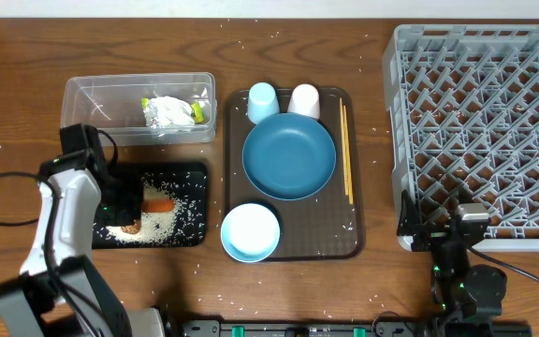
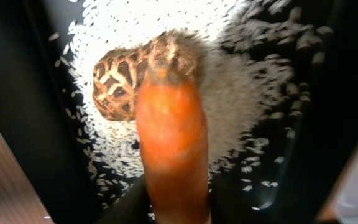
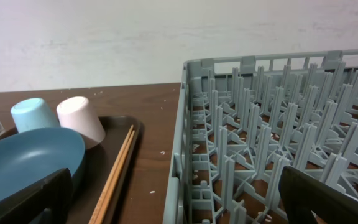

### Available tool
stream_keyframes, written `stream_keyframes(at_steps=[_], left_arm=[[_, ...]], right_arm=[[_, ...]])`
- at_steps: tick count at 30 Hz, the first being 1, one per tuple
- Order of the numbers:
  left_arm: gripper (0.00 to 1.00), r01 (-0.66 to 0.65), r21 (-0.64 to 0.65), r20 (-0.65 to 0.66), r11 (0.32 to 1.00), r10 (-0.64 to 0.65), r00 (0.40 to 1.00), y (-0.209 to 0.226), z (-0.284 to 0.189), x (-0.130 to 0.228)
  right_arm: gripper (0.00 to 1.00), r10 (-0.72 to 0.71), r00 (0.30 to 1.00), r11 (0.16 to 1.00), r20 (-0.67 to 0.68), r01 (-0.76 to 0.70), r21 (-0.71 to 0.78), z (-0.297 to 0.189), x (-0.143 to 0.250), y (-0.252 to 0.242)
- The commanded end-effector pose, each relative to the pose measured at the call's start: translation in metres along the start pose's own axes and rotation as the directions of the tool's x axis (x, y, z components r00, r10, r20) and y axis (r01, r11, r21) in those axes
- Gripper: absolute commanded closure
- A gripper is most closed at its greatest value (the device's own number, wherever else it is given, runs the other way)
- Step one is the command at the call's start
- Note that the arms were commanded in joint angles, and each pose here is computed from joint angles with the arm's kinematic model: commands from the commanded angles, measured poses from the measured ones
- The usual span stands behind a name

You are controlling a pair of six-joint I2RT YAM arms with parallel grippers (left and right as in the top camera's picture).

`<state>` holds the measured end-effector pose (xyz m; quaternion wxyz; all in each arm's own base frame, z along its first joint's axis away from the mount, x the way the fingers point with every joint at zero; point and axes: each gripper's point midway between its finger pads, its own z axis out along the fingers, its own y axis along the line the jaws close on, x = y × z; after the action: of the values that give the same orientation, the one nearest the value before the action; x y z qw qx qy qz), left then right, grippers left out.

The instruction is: Sort waste into correct bins and load items into the dishwasher rack

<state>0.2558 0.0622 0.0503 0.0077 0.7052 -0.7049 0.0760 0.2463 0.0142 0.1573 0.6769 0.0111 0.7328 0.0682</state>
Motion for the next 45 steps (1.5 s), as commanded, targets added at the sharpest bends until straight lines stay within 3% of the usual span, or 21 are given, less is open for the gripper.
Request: stream_keyframes(at_steps=[1,2,6,8,12,19,25,29,36,39,45], left_arm=[[0.62,-0.006,-0.044,-0.038,0.999,0.004,0.999,0.007,0.01,0.004],[0.56,-0.005,-0.055,-0.042,0.998,0.002,0.999,0.009,0.012,0.004],[0.53,-0.008,-0.063,-0.041,0.998,0.005,0.999,0.01,0.013,0.004],[0.45,-0.008,-0.063,-0.042,0.998,0.005,0.999,0.01,0.013,0.004],[0.44,-0.051,-0.052,-0.062,0.997,0.048,0.997,0.009,0.012,0.007],[0.4,-0.24,0.107,-0.217,0.965,0.258,0.941,-0.006,-0.002,0.04],[0.34,-0.377,0.24,-0.175,0.895,0.421,0.89,-0.009,-0.034,0.053],[0.33,-0.453,0.332,-0.069,0.828,0.5,0.863,-0.006,-0.069,0.06],[0.13,-0.562,0.47,0.11,0.68,0.587,0.802,0.003,-0.124,0.088],[0.08,-0.631,0.499,0.152,0.594,0.657,0.738,0.008,-0.135,0.111],[0.0,-0.786,0.497,0.159,0.369,0.852,0.5,0.02,-0.13,0.169]], right_arm=[[0.01,-0.012,1.0,1.0,-0.003,0.012,0.009,0.0,0.001,-0.002],[0.01,-0.012,1.0,1.0,-0.003,0.012,0.009,0.0,0.001,-0.002],[0.01,-0.012,1.0,1.0,-0.003,0.012,0.009,0.0,0.001,-0.002],[0.01,-0.012,1.0,1.0,-0.003,0.012,0.009,0.0,0.001,-0.002],[0.01,-0.012,1.0,1.0,-0.003,0.012,0.009,0.0,0.001,-0.002],[0.01,-0.012,1.0,1.0,-0.003,0.012,0.009,0.0,0.001,-0.002],[0.01,-0.012,1.0,1.0,-0.003,0.012,0.009,0.0,0.001,-0.002],[0.01,-0.012,1.0,1.0,-0.003,0.012,0.009,0.0,0.001,-0.002],[0.01,-0.012,1.0,1.0,-0.003,0.012,0.009,0.0,0.001,-0.002],[0.01,-0.012,1.0,1.0,-0.003,0.012,0.009,0.0,0.001,-0.002],[0.01,-0.012,1.0,1.0,-0.003,0.012,0.009,0.0,0.001,-0.002]])
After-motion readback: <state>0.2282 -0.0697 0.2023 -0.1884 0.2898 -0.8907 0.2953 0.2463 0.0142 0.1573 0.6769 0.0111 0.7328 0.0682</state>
